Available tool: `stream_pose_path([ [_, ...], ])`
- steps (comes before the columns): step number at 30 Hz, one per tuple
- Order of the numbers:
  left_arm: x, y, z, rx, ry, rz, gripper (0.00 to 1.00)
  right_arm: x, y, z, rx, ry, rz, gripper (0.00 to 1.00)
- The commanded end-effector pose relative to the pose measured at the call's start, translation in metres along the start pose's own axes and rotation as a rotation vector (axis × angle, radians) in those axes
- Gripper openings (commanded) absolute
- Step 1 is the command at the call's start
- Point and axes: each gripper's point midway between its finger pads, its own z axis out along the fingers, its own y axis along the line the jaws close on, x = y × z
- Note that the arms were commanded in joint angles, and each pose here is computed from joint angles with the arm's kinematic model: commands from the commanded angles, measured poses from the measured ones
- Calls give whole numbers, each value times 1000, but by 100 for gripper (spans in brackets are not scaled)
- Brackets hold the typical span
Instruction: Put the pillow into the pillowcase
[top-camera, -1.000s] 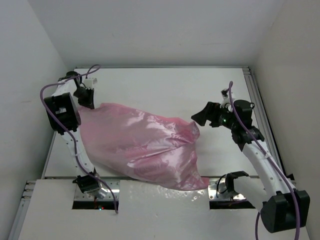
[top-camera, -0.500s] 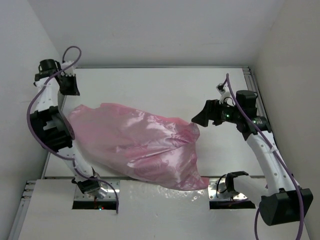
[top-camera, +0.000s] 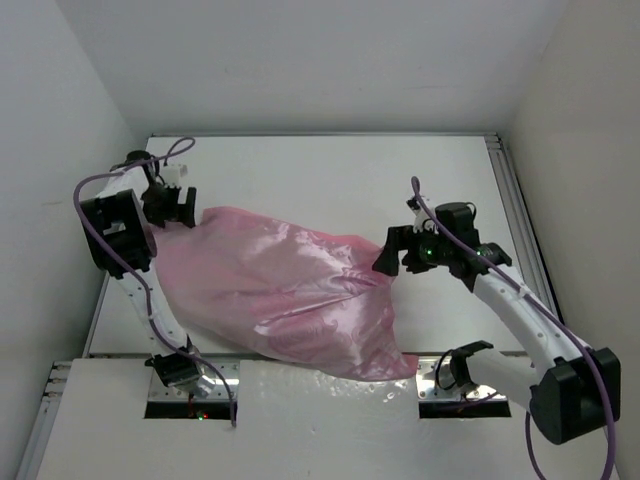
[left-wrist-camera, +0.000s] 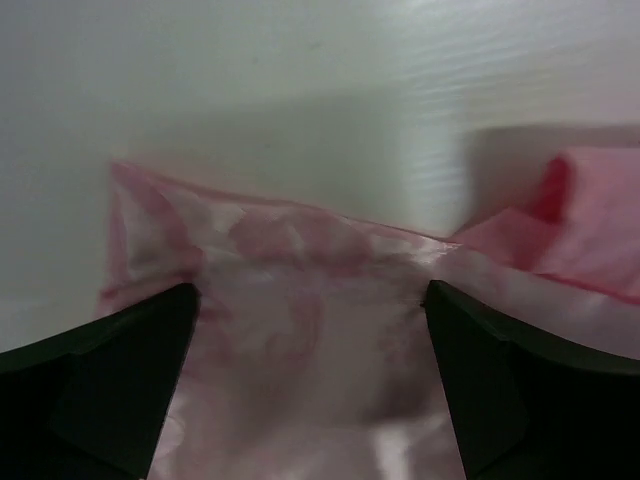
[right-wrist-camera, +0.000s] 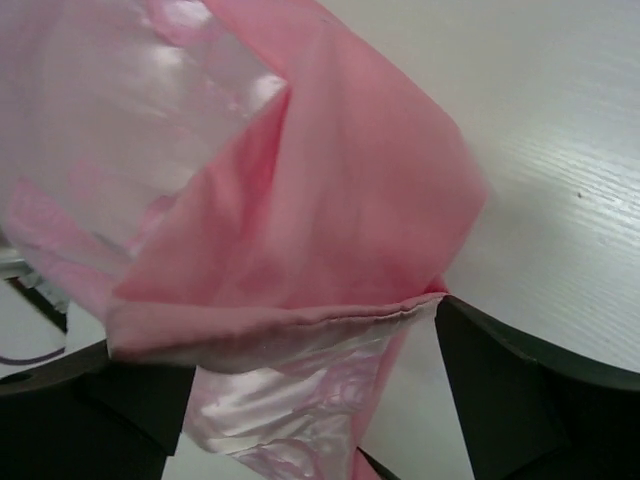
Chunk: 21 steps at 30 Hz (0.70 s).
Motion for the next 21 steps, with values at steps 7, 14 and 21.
stream_pose_path([
  [7,17,5,27,-39,86,21,58,-8,-15,24,50,-27,29,44],
  [14,-6,-8,-18,71,-37,-20,0,-73,-26,9,120,-233,8,0],
  [21,-99,1,-172,-15,-483,3,0,-212,-24,-79,227,-613,-58,0],
])
